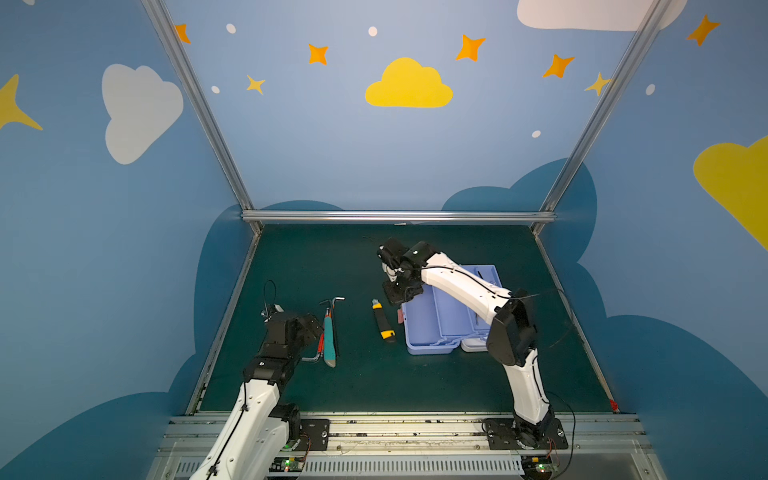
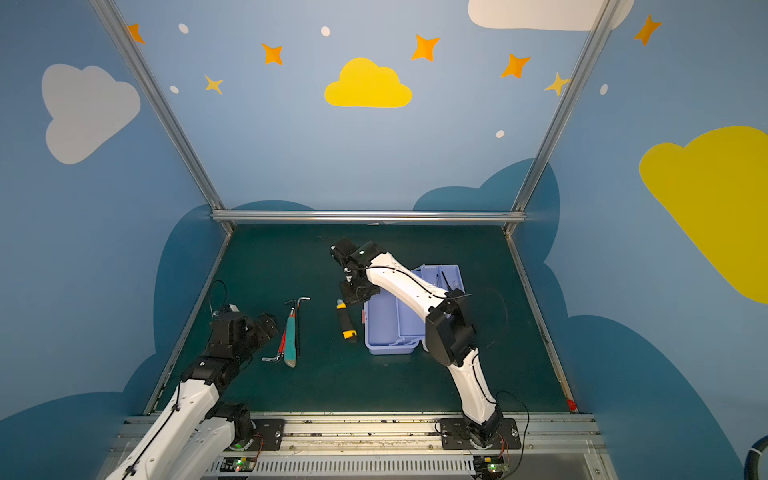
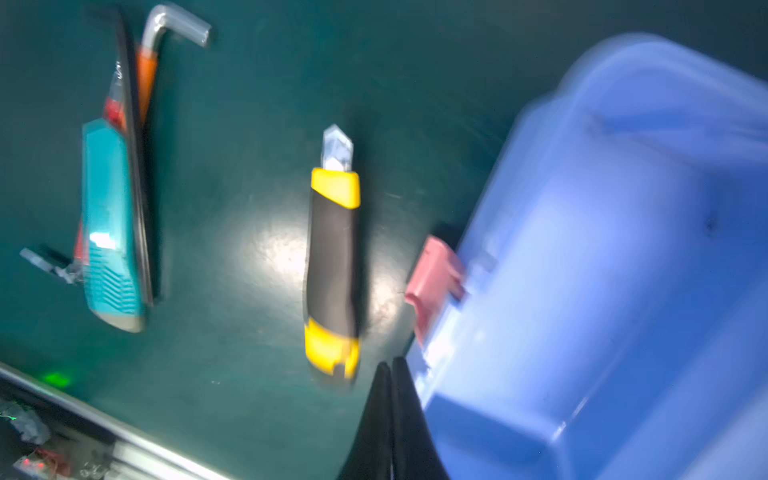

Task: Pack the tool kit
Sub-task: 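Lift the utility knife and carry it over the tray with the right gripper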

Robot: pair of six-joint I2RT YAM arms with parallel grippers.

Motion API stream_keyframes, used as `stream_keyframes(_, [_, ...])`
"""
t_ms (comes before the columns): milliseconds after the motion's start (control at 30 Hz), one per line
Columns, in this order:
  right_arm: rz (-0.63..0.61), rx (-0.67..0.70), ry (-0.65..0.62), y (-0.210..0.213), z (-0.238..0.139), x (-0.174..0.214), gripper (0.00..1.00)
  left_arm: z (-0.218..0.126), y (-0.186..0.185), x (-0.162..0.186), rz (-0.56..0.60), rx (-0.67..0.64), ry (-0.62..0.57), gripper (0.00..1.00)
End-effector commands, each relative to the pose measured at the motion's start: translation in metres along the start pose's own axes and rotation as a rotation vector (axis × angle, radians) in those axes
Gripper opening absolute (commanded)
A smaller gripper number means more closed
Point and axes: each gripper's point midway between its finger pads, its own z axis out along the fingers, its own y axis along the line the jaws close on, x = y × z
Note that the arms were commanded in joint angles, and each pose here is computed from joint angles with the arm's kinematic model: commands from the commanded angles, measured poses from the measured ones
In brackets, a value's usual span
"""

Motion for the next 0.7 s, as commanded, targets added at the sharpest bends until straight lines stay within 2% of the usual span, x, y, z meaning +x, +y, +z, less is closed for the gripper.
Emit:
stream_keyframes(0, [0.089,0.031,-0.063,-0.032,-0.029,0.004,0.00,0.004,0.003,0.003,-0.002,-0.004,0.002,1.00])
stream_keyframes(67, [0.126,0.010,-0.079,-0.044,-0.034,0.009,0.00,0.005,0.003,0.004,-0.004,-0.004,0.009,1.00])
stream_keyframes(133, [0.084,-0.010,-0.082,-0.040,-0.034,0.015,0.00,0.005,0.002,0.003,-0.004,-0.005,0.010,1.00])
stream_keyframes(200, [0.033,-0.003,-0.078,-0.030,-0.033,0.018,0.14,0.006,0.000,0.001,-0.001,0.000,0.005,1.00])
stream_keyframes(267, [-0.032,0.007,-0.070,-0.011,-0.029,0.018,0.34,0.006,-0.002,-0.001,-0.001,0.002,0.002,1.00])
stream_keyframes(333, [-0.094,0.008,-0.054,0.010,-0.023,0.017,0.44,0.006,-0.003,-0.003,0.000,0.000,0.004,1.00])
stream_keyframes(467, [-0.182,0.029,0.027,0.037,0.002,0.013,0.52,0.004,-0.003,-0.004,0.007,-0.009,0.009,1.00])
stream_keyframes(667, [-0.205,0.089,0.160,0.046,0.048,0.016,0.59,0.002,-0.002,-0.003,0.009,-0.003,0.001,1.00])
